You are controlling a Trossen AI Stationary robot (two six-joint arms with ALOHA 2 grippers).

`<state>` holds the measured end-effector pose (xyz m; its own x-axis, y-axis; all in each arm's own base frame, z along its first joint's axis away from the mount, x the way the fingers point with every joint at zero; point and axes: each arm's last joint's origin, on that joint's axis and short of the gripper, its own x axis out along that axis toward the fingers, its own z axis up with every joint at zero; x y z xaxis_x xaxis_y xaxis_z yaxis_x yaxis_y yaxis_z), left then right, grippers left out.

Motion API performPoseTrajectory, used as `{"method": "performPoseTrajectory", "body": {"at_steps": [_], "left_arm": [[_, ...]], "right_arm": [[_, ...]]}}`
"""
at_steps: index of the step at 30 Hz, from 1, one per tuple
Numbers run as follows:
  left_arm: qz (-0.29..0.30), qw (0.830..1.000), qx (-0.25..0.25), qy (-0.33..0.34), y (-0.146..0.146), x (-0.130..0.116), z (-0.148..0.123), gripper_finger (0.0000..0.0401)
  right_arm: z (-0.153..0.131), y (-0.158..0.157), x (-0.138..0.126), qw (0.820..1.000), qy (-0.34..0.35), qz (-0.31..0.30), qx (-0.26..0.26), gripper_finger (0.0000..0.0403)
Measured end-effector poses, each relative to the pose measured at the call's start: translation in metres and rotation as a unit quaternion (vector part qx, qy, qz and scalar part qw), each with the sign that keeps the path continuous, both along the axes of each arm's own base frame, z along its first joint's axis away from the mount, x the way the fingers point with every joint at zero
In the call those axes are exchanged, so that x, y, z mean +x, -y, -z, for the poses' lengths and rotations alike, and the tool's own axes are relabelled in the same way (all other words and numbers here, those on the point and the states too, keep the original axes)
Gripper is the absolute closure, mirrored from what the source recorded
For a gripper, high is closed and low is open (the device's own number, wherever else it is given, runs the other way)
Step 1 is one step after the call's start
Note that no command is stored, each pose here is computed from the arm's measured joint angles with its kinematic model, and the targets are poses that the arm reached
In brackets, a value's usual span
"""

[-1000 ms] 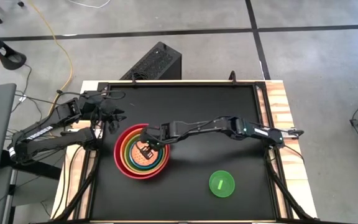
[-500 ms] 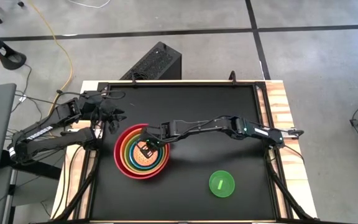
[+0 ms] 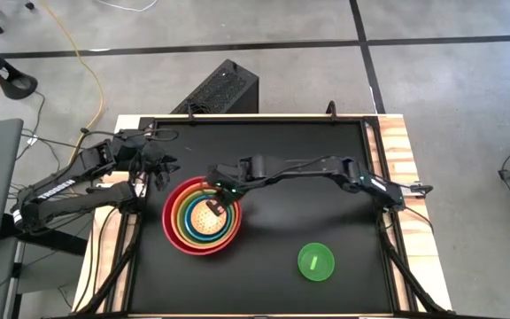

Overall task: Nest bowls inside each other
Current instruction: Stack the green bowl on top of the orange patterned bowl

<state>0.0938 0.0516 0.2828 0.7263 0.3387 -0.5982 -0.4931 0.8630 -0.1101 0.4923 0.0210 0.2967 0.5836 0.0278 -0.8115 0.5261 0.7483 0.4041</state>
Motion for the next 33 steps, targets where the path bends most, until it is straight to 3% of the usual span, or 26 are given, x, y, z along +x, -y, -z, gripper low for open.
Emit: {"method": "performPoseTrajectory", "body": {"at_steps": [3,6,9,12,15,19,28,33], "left_arm": [[0.004,1.0,0.004,-0.002,0.0,0.0,0.0,0.0261],[0.005,1.0,0.005,-0.002,0.0,0.0,0.0,0.0261],[0.007,1.0,0.006,-0.003,0.0,0.0,0.0,0.0261],[0.007,1.0,0.006,-0.003,0.0,0.0,0.0,0.0261],[0.007,1.0,0.003,-0.001,0.0,0.0,0.0,0.0261],[0.01,1.0,0.002,0.0,0.0,0.0,0.0,0.0261],[0.006,1.0,-0.012,0.006,0.001,0.001,0.0,0.0261],[0.005,1.0,-0.02,0.01,0.001,0.001,0.0,0.0261]], "right_arm": [[-0.025,-0.019,-0.026,0.999,-0.032,-0.027,0.009,0.0198],[-0.046,-0.046,-0.066,0.992,-0.11,-0.053,0.006,0.0203],[-0.052,-0.073,-0.101,0.977,-0.204,-0.056,-0.002,0.0209],[-0.045,-0.102,-0.119,0.976,-0.206,-0.071,0.009,0.0211],[-0.029,-0.123,-0.146,0.966,-0.253,-0.046,0.016,0.0211],[0.01,-0.141,-0.188,0.945,-0.326,0.032,0.002,0.0211],[0.071,-0.155,-0.254,0.94,-0.298,0.153,0.069,0.0211],[0.098,-0.155,-0.262,0.945,-0.27,0.159,0.097,0.0211]]}}
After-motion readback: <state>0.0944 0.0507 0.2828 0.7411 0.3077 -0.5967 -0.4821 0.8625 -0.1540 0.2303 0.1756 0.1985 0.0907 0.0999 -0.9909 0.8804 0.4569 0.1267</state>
